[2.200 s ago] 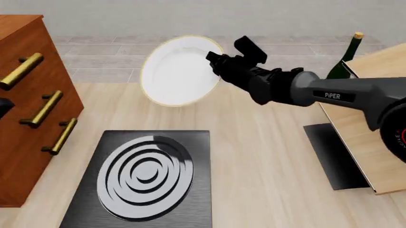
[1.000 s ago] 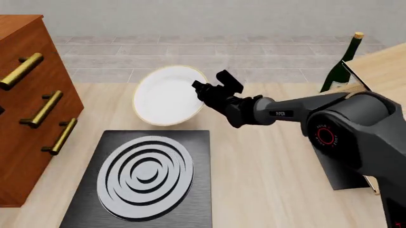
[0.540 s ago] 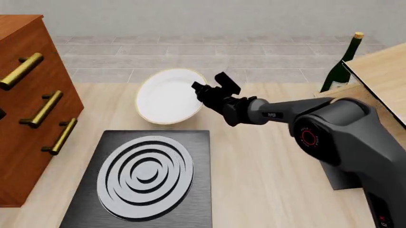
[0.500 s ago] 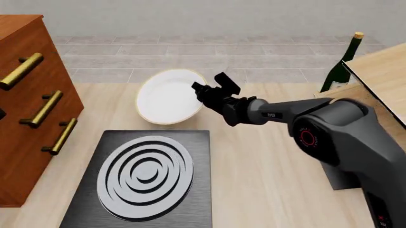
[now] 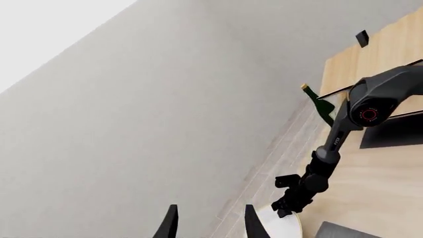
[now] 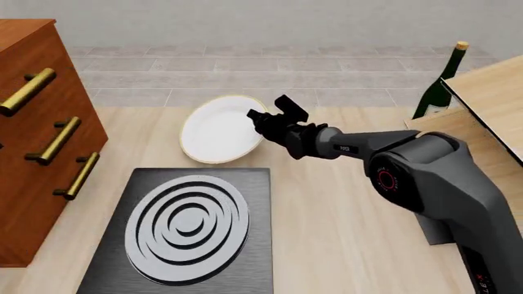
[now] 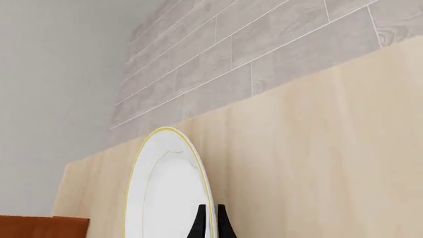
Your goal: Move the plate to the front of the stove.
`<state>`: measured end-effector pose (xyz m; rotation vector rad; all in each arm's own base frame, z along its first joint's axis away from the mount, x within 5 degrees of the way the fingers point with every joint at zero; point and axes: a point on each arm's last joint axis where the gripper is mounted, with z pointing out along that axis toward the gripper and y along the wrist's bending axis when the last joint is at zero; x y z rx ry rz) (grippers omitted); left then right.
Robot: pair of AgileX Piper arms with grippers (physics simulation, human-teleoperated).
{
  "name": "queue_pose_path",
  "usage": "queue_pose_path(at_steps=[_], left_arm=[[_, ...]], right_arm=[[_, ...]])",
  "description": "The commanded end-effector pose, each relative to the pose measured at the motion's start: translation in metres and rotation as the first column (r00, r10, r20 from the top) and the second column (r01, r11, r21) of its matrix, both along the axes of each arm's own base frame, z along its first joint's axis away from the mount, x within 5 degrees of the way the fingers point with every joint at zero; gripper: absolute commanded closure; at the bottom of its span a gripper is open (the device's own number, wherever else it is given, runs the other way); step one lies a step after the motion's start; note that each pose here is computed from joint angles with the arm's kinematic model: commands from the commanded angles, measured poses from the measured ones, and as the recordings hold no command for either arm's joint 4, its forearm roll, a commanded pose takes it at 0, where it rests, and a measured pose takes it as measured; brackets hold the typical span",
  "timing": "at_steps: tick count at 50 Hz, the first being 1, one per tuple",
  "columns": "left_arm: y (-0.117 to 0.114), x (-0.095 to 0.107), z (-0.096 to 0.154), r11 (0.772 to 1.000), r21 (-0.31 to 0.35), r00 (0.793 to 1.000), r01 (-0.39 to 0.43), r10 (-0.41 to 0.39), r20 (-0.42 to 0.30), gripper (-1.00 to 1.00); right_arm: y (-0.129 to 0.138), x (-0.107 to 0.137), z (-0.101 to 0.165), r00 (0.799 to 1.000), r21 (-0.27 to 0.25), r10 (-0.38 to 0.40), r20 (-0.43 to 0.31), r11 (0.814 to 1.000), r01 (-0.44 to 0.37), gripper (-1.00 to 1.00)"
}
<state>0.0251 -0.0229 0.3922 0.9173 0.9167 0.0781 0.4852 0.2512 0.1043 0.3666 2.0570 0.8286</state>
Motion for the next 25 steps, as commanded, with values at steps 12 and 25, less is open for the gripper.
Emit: queue_pose_path(at_steps=[12, 25], left_arm=[[0.0019, -0.0016, -0.0007, 1.000, -0.011, 1.000, -0.006, 0.006, -0.006, -1.00], [0.0030, -0.0027, 0.0004, 1.000, -0.015, 1.000, -0.009, 0.009, 0.000, -1.00]], right_arm=[[-0.0011, 0.0084, -0.0077, 1.000, -0.006, -0.011, -0.015, 1.000, 0.011, 1.00], [0.0023, 0.0061, -0.0078, 1.000, -0.008, -0.004, -0.018, 1.000, 0.004, -1.00]])
